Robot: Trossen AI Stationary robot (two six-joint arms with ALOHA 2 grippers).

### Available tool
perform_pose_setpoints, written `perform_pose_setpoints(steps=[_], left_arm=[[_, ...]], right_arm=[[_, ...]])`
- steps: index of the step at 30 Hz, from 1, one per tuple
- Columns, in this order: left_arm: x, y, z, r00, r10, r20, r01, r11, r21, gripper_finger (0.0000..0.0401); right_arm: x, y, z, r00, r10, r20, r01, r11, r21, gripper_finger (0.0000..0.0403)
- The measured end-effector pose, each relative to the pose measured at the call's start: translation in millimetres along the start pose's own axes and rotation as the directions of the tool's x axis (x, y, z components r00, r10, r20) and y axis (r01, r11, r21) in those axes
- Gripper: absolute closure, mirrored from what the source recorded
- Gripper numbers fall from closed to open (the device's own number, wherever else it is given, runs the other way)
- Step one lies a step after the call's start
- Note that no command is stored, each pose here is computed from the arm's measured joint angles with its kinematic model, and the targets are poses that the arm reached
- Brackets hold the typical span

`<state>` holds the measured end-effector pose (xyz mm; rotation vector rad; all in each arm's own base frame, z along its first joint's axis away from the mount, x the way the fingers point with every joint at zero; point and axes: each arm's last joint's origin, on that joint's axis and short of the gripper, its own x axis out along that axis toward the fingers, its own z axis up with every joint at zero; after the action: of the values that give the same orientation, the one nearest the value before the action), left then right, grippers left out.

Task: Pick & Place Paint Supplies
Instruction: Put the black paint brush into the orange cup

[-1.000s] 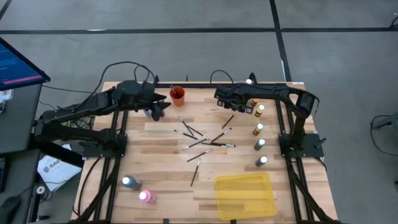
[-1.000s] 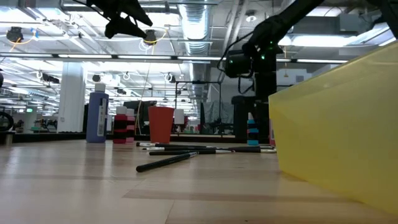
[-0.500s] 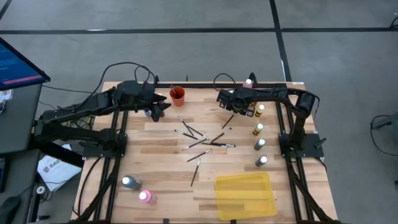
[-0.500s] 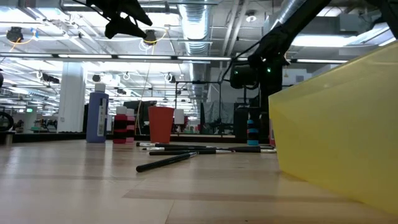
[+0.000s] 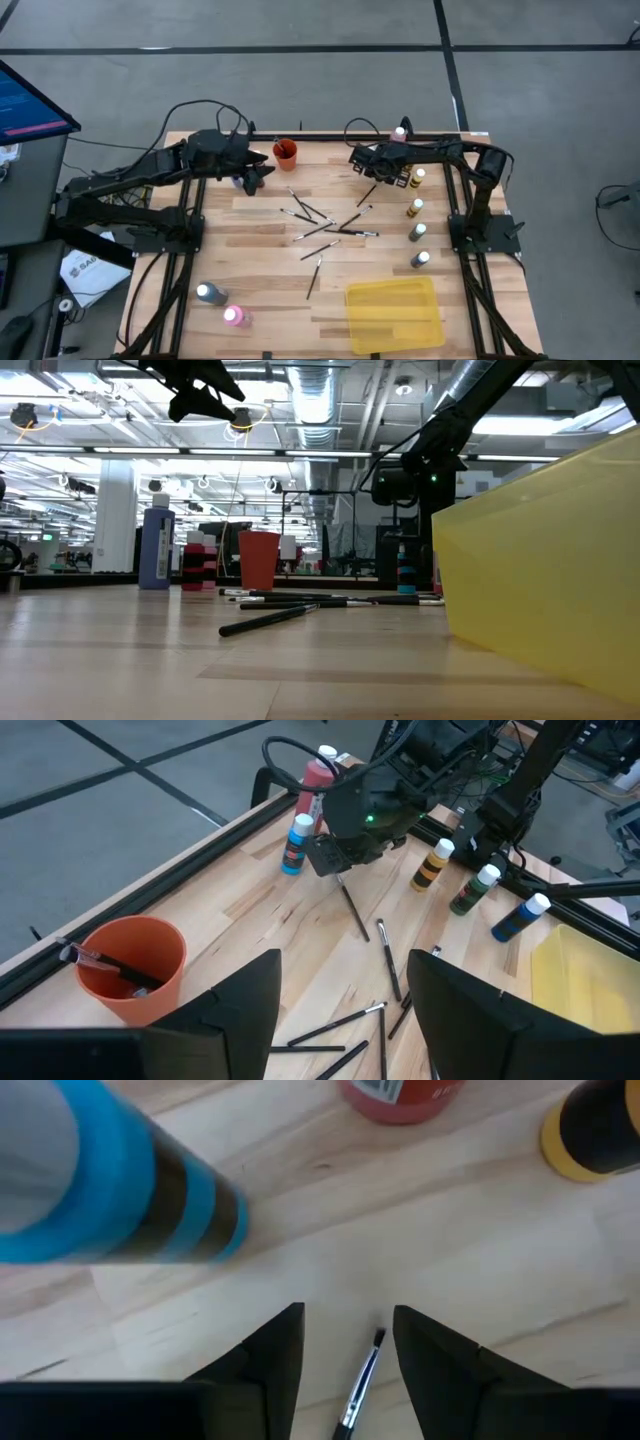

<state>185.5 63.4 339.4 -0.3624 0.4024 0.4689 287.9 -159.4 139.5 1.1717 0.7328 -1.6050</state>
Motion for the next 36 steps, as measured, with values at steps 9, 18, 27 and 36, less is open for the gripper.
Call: perform_pose_setpoints(steps=[9,18,27,36], left_arm=[[0.0,0.0,0.0,1.0,0.0,0.0,0.0,1.0,0.0,0.019],[0.0,0.0,0.0,1.0,0.0,0.0,0.0,1.0,0.0,0.019],[0.0,-0.4,-0.1,1.0,-0.014,-0.005,0.014,1.0,0.0,0.019],[0.0,-0.4,-0.1,1.0,-0.015,-0.005,0.015,1.0,0.026,0.019]], right_arm=[[12.1,-10.7,-5.4,1.0,0.001,0.024,-0.002,0.999,0.034,0.0242],[9.2,-9.4,-17.5,1.0,0.015,0.024,-0.015,1.0,0.026,0.0276],[8.6,-9.0,-19.9,1.0,0.02,0.001,-0.02,1.0,0.01,0.0304],[7.6,-7.8,-23.0,1.0,0.031,-0.007,-0.031,1.0,0.004,0.0306]])
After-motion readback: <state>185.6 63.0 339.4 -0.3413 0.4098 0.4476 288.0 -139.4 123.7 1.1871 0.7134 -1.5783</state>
